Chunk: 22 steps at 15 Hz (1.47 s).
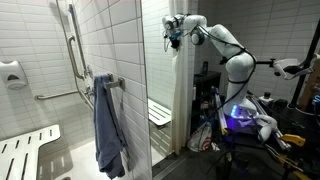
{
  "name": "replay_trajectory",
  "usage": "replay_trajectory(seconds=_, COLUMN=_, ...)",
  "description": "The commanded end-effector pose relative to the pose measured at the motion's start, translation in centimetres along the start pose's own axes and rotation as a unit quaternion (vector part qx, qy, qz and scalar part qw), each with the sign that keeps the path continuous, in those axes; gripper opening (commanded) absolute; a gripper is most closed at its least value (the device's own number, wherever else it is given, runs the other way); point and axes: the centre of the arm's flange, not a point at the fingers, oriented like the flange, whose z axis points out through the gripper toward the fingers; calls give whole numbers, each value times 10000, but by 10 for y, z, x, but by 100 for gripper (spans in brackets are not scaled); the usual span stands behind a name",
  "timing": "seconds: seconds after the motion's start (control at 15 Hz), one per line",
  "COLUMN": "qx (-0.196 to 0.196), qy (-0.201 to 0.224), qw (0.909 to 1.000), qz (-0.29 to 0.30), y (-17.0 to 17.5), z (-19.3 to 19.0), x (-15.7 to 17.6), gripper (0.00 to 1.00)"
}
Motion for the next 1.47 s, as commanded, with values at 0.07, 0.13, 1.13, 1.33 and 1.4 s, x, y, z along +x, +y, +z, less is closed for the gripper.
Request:
replay_trajectory(seconds=0.07, qx=-121, qy=-311, qw=9994, qz=-72, y=-9, z=31, x=29, gripper=0)
replay_trajectory(seconds=0.13, qx=-113, qy=-313, qw=9994, qz=-86, y=-11, z=31, x=29, gripper=0)
replay_trajectory(seconds=1.13, qx=-81, qy=-565, qw=9976, qz=-385, y=-20, z=41, x=36, gripper=26)
replay_trajectory(seconds=1.33, qx=-114, qy=-708, qw=9968, qz=-345, y=-11, z=55, x=39, gripper=37)
replay_trajectory(seconds=1.4, qx=-119, qy=-773, qw=9964, qz=-335, y=-8, z=64, x=40, gripper=44)
